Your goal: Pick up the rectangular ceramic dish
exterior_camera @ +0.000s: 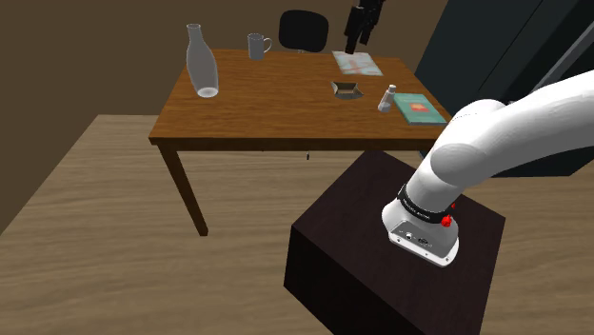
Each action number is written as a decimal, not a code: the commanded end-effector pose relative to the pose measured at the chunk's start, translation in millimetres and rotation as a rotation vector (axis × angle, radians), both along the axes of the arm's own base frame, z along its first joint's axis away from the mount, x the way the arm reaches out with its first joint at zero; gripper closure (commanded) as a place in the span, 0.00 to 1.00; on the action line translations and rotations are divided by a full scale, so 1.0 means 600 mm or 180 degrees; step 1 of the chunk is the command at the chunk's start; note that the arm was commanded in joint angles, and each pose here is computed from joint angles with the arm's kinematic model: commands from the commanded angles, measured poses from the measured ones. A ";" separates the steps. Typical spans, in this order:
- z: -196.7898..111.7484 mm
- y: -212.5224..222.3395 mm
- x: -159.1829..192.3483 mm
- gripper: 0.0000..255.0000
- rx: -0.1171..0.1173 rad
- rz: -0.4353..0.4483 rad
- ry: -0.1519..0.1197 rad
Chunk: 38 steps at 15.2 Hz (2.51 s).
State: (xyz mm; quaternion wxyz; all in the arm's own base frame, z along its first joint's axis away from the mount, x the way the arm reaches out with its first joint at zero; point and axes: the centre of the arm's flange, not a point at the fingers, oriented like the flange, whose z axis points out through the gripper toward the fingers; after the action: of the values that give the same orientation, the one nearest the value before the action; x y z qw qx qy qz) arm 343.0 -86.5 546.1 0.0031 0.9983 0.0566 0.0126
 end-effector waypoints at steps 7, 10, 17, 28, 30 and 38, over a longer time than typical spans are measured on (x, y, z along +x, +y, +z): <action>-0.084 -0.158 0.067 0.00 0.0123 -0.0135 0.0052; -0.117 -0.215 0.089 0.00 0.0170 -0.0186 0.0072; -0.199 -0.346 0.138 0.00 0.0280 -0.0305 0.0119; -0.338 -0.551 0.202 0.00 0.0452 -0.0491 0.0194; -0.364 -0.588 0.212 0.00 0.0484 -0.0525 0.0207; -0.438 -0.617 0.220 0.00 0.0509 -0.0552 0.0218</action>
State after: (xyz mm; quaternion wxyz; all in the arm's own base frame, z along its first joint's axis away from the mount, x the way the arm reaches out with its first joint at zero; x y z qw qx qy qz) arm 474.7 -455.2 288.6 -0.0774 0.9964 -0.0311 -0.0175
